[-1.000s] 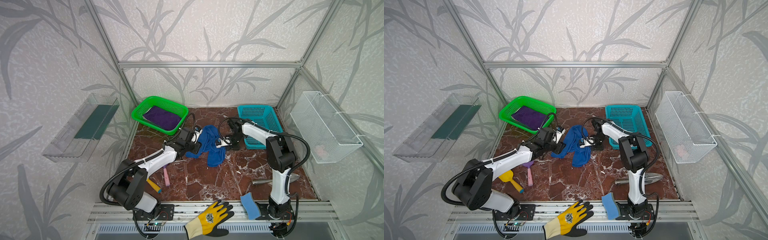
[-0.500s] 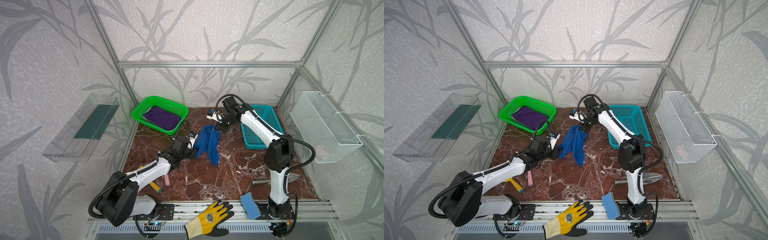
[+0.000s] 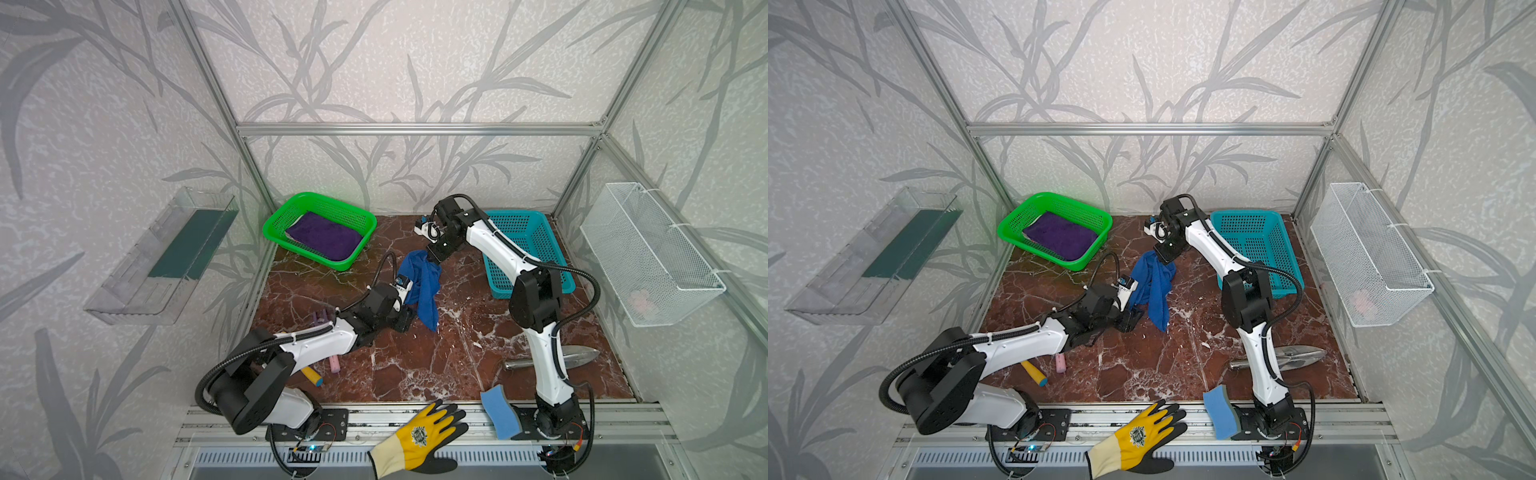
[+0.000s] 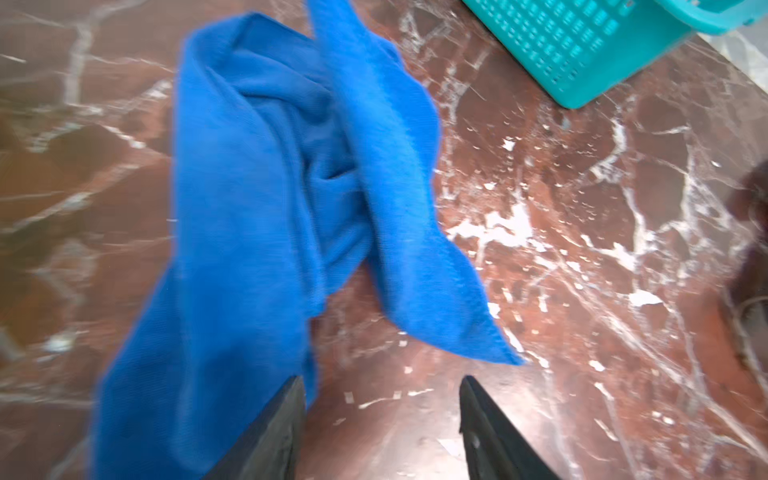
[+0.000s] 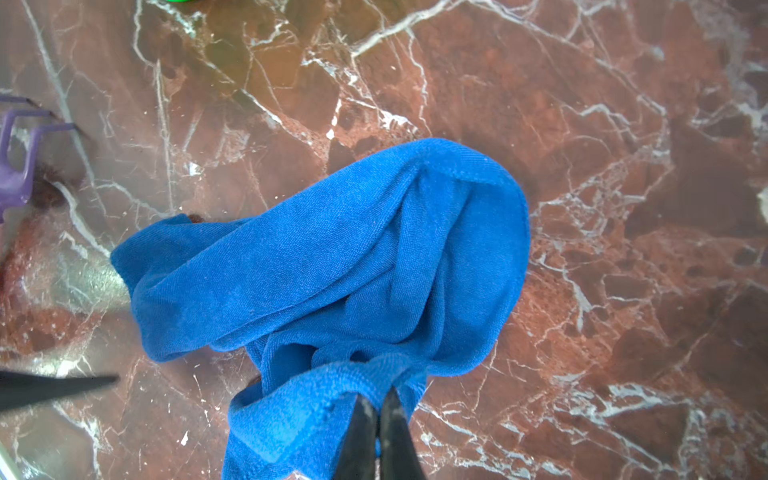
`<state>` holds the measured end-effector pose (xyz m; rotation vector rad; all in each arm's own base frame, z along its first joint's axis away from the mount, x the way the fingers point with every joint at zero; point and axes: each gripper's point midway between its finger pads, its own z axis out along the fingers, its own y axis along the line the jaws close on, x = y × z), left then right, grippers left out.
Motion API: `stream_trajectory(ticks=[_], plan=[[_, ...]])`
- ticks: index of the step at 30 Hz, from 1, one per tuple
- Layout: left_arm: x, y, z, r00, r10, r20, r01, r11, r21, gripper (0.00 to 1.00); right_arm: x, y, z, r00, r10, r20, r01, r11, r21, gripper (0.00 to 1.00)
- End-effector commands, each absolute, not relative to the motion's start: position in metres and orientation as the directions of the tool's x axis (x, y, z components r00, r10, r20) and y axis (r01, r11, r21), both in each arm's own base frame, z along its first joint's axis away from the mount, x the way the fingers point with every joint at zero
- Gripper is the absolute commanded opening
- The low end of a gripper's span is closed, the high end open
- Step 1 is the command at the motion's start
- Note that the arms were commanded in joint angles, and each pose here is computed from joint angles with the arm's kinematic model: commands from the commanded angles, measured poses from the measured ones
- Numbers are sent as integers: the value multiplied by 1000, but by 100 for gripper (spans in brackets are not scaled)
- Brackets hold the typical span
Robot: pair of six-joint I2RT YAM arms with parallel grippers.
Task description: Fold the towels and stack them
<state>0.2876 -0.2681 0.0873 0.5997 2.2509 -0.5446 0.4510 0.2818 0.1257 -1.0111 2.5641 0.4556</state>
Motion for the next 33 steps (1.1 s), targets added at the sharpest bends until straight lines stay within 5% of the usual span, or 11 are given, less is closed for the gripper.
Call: stream_trajectory(ticks=[1,22,33], plan=[[282,-297,91,-664,232,-711,557,788,-263,61,454,281,135,-705,-565,-429,-675,721,157,0],[262,-320,36,-781,340,-524,439,896,-73,63,459,269,108,-711,-593,-377,-667,739,95,0],[264,-327,16,-807,371,-459,435,900,-38,55,462,266,106,-707,-602,-372,-666,743,66,0]])
